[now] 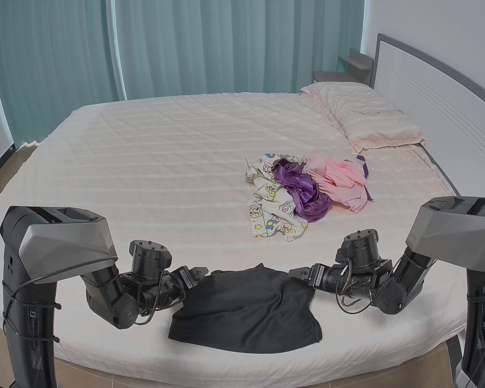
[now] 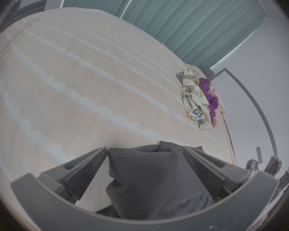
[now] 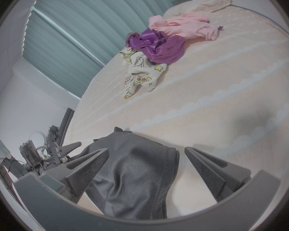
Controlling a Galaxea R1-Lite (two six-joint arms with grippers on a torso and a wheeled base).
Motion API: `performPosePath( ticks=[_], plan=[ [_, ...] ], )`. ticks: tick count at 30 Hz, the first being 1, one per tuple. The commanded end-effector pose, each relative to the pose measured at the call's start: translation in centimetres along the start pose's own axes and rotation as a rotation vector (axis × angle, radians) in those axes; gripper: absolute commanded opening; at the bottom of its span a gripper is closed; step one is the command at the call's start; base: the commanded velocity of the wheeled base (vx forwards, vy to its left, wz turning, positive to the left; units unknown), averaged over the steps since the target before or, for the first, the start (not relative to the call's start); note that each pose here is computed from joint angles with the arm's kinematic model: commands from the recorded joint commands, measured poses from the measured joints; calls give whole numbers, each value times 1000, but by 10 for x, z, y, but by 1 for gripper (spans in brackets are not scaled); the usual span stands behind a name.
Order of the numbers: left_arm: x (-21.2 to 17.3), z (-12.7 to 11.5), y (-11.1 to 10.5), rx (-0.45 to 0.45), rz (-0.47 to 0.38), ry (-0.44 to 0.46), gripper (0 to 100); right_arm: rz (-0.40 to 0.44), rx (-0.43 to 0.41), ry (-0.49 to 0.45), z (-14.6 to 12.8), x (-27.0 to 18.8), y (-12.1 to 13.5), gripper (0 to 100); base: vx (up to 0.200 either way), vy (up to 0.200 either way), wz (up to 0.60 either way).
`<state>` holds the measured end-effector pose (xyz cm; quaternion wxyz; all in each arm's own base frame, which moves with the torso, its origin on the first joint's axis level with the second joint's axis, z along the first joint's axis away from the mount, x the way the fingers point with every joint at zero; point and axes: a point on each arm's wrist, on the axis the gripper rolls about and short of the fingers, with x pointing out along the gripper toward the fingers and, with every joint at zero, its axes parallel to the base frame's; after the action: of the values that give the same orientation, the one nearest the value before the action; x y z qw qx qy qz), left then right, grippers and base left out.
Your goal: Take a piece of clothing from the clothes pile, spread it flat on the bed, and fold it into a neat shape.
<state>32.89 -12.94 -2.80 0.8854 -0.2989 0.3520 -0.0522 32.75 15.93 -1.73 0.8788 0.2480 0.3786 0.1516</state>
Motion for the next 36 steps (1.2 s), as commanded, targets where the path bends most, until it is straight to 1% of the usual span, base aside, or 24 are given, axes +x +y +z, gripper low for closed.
performPosePath(
  ticks=[1, 3, 8, 11, 12, 15, 17, 18, 25, 28, 32, 33, 36],
  plan=[
    [6, -4, 4, -1, 11, 10, 100, -9, 30, -1, 1, 6, -5, 100, 0, 0, 0],
    [5, -5, 4, 2, 13, 15, 100, -6, 48, -6, 3, 6, -5, 100, 0, 0, 0],
    [2, -11, 5, 7, 31, 40, 100, -7, 59, -14, 6, 6, -7, 100, 0, 0, 0],
    [4, -10, 3, 7, 24, 36, 100, -3, 65, -17, 7, 7, -7, 100, 0, 0, 0],
    [5, -10, 3, 7, 23, 35, 0, -1, 73, -14, 7, 8, -7, 100, 0, 0, 0],
    [9, -5, 0, 2, 11, 13, 0, 7, 120, -8, 6, 16, -7, 100, 0, 0, 0],
    [9, -5, 1, 1, 12, 13, 0, 6, 121, -7, 6, 17, -7, 100, 0, 0, 0],
    [11, -1, 1, -6, 31, -25, 0, 6, 138, 4, 5, 22, -7, 100, 0, 0, 0],
    [12, 6, 1, -31, 21, -65, 0, 5, 133, 24, 4, 27, -4, 100, 0, 0, 0],
    [12, 6, 1, -45, 16, -69, 0, 38, 134, 15, 11, 33, 3, 100, 0, 0, 0],
    [12, 5, 2, -45, 20, -66, 0, 48, 121, 42, 3, 45, 13, 100, 0, 0, 0],
    [12, 5, 2, -45, 20, -66, 0, 33, 117, 56, -1, 51, 14, 0, 0, 0, 0],
    [12, 5, 2, -46, 20, -66, 0, 19, 118, 62, 1, 51, 15, 0, 0, 0, 0]
  ],
)
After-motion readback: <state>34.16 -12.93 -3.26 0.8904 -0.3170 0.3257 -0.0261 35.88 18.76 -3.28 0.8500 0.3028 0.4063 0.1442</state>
